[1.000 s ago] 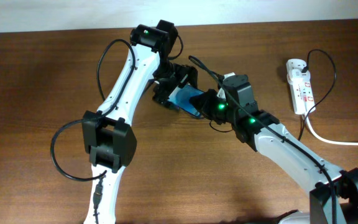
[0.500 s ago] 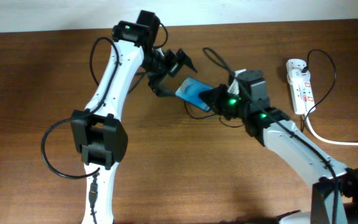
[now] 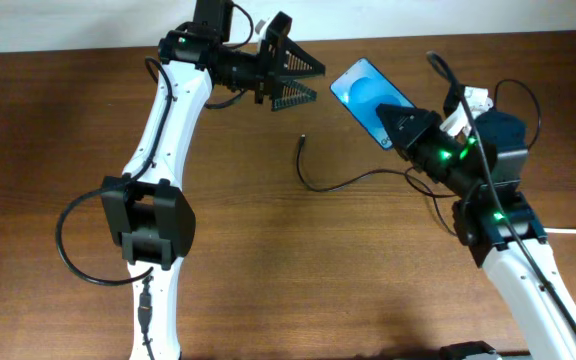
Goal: Plug charger to phone and switch on socket
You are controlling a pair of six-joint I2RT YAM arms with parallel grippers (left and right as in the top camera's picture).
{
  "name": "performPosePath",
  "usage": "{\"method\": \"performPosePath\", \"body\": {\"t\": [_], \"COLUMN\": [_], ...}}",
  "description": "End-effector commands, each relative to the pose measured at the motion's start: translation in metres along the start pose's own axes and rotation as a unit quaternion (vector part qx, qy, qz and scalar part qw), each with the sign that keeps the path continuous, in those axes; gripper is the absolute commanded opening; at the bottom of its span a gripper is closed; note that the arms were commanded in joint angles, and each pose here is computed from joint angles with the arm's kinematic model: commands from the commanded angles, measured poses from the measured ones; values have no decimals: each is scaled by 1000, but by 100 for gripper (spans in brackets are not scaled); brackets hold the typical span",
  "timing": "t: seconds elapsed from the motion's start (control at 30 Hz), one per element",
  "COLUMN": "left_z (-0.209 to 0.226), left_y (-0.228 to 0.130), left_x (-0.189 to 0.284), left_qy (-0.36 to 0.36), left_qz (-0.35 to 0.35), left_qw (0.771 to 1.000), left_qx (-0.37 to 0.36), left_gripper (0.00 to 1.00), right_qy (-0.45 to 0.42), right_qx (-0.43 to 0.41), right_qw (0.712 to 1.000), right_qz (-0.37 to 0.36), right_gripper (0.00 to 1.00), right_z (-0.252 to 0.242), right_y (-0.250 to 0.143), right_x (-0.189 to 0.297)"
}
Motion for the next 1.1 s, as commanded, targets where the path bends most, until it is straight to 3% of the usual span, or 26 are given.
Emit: {"method": "performPosePath", "body": {"t": [0.0, 0.17, 0.3, 0.63, 1.07], "left_z": [-14, -14, 1, -15, -21], "left_y": [4, 6, 10, 43, 51], "left_x": [5, 5, 5, 6, 7], "left_qy": [-23, -20, 57, 36, 24], "left_qz": [-2, -3, -25, -65, -78], "left_qw": [999, 999, 997, 996, 989], "left_qx": [-38, -40, 53, 53, 127], "left_gripper": [100, 99, 100, 92, 85], "right_qy": [13, 64, 56, 98, 120], "right_qx": [-40, -81, -82, -97, -148], "right_qw": [997, 991, 991, 973, 970], "right_qz": [-62, -82, -92, -184, -154], "right_gripper": [4, 4, 4, 4, 4], "right_z": [11, 15, 5, 21, 30], "right_y": [-8, -29, -34, -38, -55], "right_x": [-22, -65, -80, -82, -124]}}
Point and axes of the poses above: each gripper's point midway between its finger pads, its own x axis back along the fingers, its own z axis along the line the jaws close on, y = z × x, the point moved 8 cm from there along x, back along the fingers, and after that the axes turned 9 degrees about -x, right-handed, at the moved point
